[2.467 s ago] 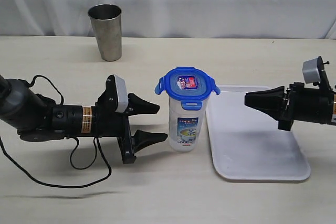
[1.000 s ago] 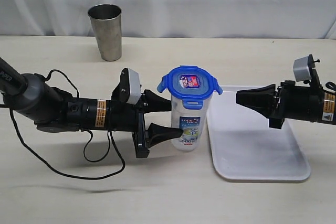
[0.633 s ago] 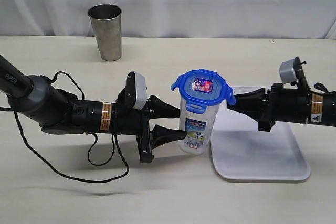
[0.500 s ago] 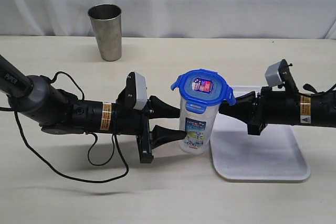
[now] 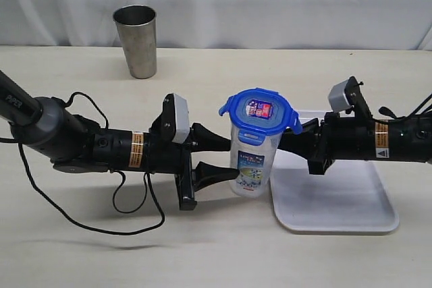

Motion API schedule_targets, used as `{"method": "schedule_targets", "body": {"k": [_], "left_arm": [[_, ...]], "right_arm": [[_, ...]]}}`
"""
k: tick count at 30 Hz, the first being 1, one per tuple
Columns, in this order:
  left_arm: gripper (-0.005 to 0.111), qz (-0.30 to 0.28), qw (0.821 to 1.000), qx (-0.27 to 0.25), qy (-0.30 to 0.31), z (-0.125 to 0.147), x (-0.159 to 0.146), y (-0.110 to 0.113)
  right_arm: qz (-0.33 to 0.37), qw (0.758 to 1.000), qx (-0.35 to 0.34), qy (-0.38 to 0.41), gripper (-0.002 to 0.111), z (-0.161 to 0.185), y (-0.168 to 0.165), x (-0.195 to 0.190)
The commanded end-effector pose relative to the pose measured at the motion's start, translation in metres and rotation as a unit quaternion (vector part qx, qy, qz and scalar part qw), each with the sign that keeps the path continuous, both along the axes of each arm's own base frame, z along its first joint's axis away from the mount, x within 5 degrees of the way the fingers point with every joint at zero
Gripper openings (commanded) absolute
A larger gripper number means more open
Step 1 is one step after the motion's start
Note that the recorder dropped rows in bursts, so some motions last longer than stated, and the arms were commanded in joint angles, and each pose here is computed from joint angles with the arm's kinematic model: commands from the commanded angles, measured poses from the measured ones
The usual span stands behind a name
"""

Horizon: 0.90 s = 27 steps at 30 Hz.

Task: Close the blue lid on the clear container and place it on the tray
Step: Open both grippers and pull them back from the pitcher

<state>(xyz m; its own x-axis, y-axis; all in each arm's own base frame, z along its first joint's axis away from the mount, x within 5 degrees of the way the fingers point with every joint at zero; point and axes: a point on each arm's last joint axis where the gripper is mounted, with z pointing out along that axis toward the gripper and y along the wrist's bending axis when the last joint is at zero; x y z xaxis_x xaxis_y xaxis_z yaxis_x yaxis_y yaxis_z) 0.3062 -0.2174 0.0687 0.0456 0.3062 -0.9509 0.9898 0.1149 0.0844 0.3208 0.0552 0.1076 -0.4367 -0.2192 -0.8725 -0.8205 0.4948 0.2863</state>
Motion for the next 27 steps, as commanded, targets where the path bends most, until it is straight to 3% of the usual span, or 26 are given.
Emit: {"method": "schedule_targets", "body": {"k": [1, 6, 17, 19, 22, 27], "left_arm": [[0.053, 0.029, 1.0, -0.002, 0.0, 0.0, 0.005, -0.001], [0.053, 0.067, 0.998, 0.021, -0.001, -0.003, 0.012, 0.002], [0.053, 0.071, 0.997, 0.036, -0.009, -0.006, 0.014, 0.005], [0.06, 0.084, 0.996, 0.034, -0.001, -0.005, 0.018, 0.012], [0.084, 0.091, 0.995, 0.033, 0.005, -0.006, 0.021, 0.017], [0.087, 0.08, 0.996, 0.025, 0.001, -0.001, 0.022, 0.005]], "right_arm": [[0.008, 1.0, 0.002, -0.002, 0.004, 0.001, 0.005, 0.0], [0.006, 1.0, 0.004, -0.003, 0.004, 0.001, 0.006, 0.001], [-0.017, 1.0, 0.0, -0.006, 0.004, 0.001, 0.004, 0.005], [-0.028, 0.999, -0.019, -0.005, 0.004, 0.0, 0.002, 0.009], [-0.034, 0.999, -0.018, -0.002, 0.004, 0.002, 0.001, 0.012], [-0.035, 0.999, -0.019, -0.001, 0.004, 0.002, 0.001, 0.012]]}}
